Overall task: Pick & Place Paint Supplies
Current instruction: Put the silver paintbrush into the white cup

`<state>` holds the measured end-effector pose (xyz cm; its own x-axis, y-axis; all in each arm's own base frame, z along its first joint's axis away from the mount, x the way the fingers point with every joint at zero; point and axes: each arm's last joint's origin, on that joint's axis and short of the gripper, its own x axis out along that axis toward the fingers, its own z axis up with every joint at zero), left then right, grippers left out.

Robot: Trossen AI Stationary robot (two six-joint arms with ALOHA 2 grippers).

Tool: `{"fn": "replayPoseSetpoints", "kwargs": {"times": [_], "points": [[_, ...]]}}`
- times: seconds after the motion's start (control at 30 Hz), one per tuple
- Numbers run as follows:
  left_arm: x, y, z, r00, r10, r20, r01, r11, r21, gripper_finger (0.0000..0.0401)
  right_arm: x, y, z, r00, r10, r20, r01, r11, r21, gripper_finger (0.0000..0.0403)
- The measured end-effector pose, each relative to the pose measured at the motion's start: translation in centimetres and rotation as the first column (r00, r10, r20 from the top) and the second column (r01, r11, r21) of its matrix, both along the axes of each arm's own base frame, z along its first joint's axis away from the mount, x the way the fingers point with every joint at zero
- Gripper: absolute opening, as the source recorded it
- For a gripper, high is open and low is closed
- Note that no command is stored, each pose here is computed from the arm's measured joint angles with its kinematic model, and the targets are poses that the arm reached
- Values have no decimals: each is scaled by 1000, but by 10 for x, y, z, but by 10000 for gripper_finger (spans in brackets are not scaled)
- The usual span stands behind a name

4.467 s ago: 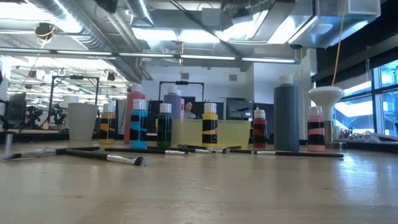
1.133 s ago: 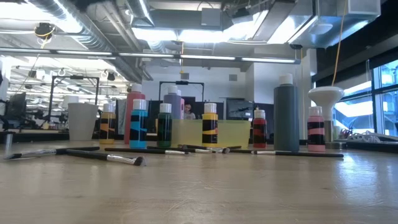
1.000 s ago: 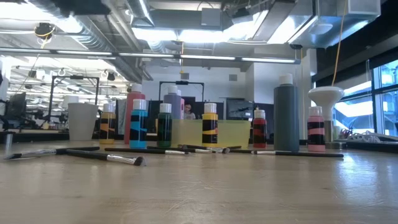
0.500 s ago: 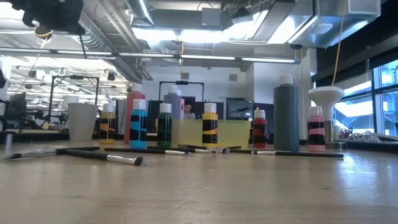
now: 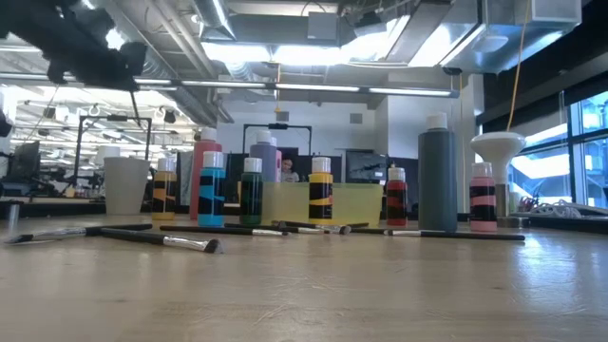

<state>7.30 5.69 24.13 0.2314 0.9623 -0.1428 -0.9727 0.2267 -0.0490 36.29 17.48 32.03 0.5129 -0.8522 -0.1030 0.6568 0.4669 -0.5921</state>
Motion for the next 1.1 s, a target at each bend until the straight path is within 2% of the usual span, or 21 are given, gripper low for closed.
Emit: {"fn": "replayPoseSetpoints", "kwargs": {"times": [0.23, 0.37, 0.57, 0.63, 0.87, 1.1], "points": [[-9, 13, -13, 991, 126, -41, -127, 991, -39, 14, 0, -7, -1, 999, -15, -39, 14, 1000, -19, 229], [-9, 19, -22, 995, 96, -19, -97, 993, -72, 14, 1, -14, -1, 998, -33, -61, 31, 999, -32, 229], [-11, 28, -46, 991, 126, -48, -131, 984, -117, 14, 7, -33, -1, 994, -86, -64, 83, 996, -43, 229], [-11, 31, -50, 992, 125, -21, -127, 985, -120, 15, 10, -41, -1, 992, -108, -64, 106, 993, -43, 229], [-10, 36, -52, 993, 119, -29, -121, 985, -123, 17, 19, -73, -2, 980, -194, -45, 193, 981, -25, 229], [-9, 37, -53, 992, 124, -40, -128, 984, -127, 39, 21, -92, -4, 969, -237, -71, 239, 971, 29, 229]]}}
